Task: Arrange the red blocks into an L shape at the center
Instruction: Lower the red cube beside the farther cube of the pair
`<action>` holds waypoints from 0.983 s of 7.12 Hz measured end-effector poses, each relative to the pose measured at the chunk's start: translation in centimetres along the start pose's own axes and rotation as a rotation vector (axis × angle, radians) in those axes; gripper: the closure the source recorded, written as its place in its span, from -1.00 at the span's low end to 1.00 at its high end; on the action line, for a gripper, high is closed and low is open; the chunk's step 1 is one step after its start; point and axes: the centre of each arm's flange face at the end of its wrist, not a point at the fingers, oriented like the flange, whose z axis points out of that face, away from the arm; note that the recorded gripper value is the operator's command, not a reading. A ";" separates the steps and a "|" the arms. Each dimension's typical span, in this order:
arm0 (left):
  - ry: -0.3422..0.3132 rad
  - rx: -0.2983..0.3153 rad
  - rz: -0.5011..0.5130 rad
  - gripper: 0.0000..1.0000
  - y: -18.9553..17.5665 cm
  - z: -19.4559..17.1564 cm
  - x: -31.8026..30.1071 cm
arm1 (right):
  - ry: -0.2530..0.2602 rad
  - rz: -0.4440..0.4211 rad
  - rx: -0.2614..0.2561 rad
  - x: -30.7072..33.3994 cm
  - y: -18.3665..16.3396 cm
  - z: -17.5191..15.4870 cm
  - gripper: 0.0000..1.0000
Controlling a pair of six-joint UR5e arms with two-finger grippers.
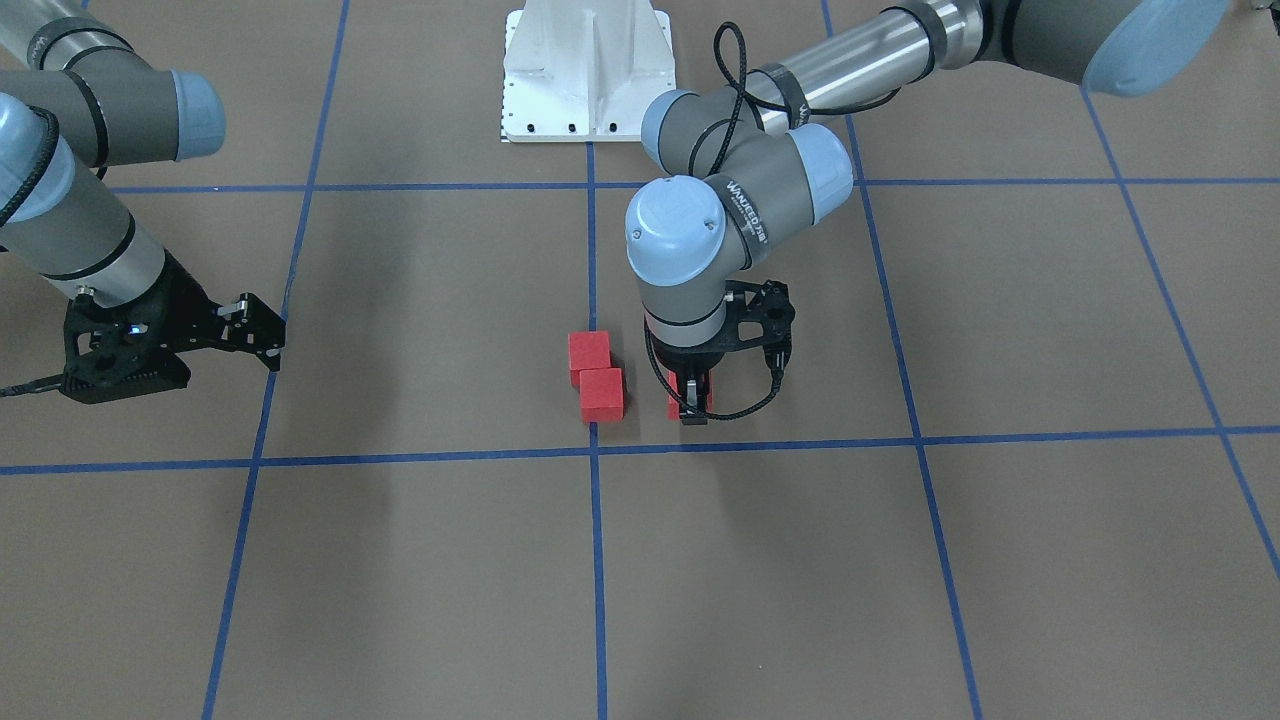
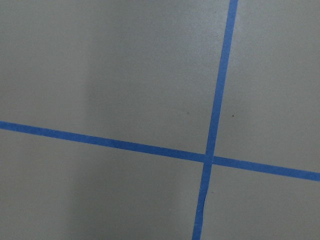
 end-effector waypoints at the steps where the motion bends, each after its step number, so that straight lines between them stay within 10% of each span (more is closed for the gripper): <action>1: -0.004 0.002 -0.016 1.00 0.6 0.0 0.1 | 0.000 0.000 0.000 0.0 0.2 0.0 -0.98; 7: -0.037 0.027 -0.067 1.00 3.4 1.7 0.1 | -0.005 0.003 -0.002 -0.2 0.7 -0.2 -0.98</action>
